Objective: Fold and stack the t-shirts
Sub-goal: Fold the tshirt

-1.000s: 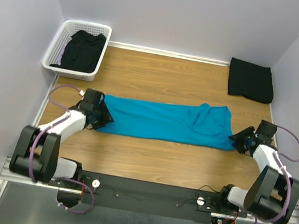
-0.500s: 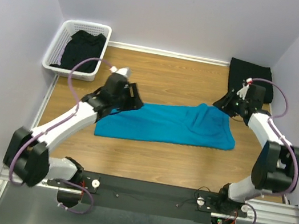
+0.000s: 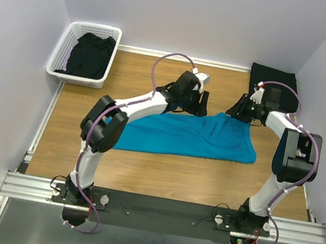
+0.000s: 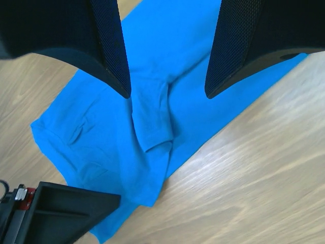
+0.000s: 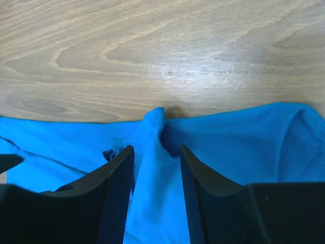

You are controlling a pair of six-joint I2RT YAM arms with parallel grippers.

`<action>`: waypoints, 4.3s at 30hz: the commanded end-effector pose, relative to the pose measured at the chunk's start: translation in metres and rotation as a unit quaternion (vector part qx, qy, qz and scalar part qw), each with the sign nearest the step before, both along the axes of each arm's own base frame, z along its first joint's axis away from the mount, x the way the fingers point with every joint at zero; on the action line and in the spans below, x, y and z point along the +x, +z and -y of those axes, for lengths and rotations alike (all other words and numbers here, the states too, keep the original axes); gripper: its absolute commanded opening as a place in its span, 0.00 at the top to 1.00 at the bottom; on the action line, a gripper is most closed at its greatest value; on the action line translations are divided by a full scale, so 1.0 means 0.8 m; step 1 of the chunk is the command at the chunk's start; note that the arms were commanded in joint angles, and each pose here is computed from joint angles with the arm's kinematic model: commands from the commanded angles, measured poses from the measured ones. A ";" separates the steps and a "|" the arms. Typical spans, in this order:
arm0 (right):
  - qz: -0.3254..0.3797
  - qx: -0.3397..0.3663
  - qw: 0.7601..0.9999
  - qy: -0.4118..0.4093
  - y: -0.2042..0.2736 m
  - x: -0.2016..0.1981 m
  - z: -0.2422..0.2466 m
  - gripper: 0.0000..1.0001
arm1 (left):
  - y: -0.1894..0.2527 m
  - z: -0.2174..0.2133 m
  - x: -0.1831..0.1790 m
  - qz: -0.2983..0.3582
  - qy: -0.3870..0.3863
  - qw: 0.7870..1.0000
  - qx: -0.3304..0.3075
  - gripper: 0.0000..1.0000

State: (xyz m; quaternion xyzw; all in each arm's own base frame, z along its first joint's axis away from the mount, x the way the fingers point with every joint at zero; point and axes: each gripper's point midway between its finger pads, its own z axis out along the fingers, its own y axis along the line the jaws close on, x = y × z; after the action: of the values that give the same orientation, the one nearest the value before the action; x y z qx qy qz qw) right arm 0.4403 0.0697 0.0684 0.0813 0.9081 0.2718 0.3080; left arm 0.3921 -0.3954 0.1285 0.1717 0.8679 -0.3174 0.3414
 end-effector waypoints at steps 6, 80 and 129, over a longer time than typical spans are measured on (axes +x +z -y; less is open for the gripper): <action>0.012 0.008 0.999 0.035 -0.001 0.013 -0.011 0.51 | -0.042 0.054 -0.005 0.014 -0.122 0.992 -0.002 0.31; 0.026 0.011 0.994 0.106 -0.038 0.052 -0.025 0.93 | -0.092 0.011 0.013 -0.017 -0.083 0.996 -0.028 0.90; -0.121 -0.043 0.982 -0.138 -0.061 -0.175 0.005 0.32 | -0.159 -0.297 -0.109 -0.222 0.275 0.932 0.077 0.46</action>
State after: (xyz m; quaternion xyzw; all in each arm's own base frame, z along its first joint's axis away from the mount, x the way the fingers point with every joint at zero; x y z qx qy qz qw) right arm 0.2919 0.0731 0.0391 0.2029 0.9257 0.2046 0.2452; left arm 0.3364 -0.1839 0.0303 -0.0817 0.9411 -0.2066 0.2548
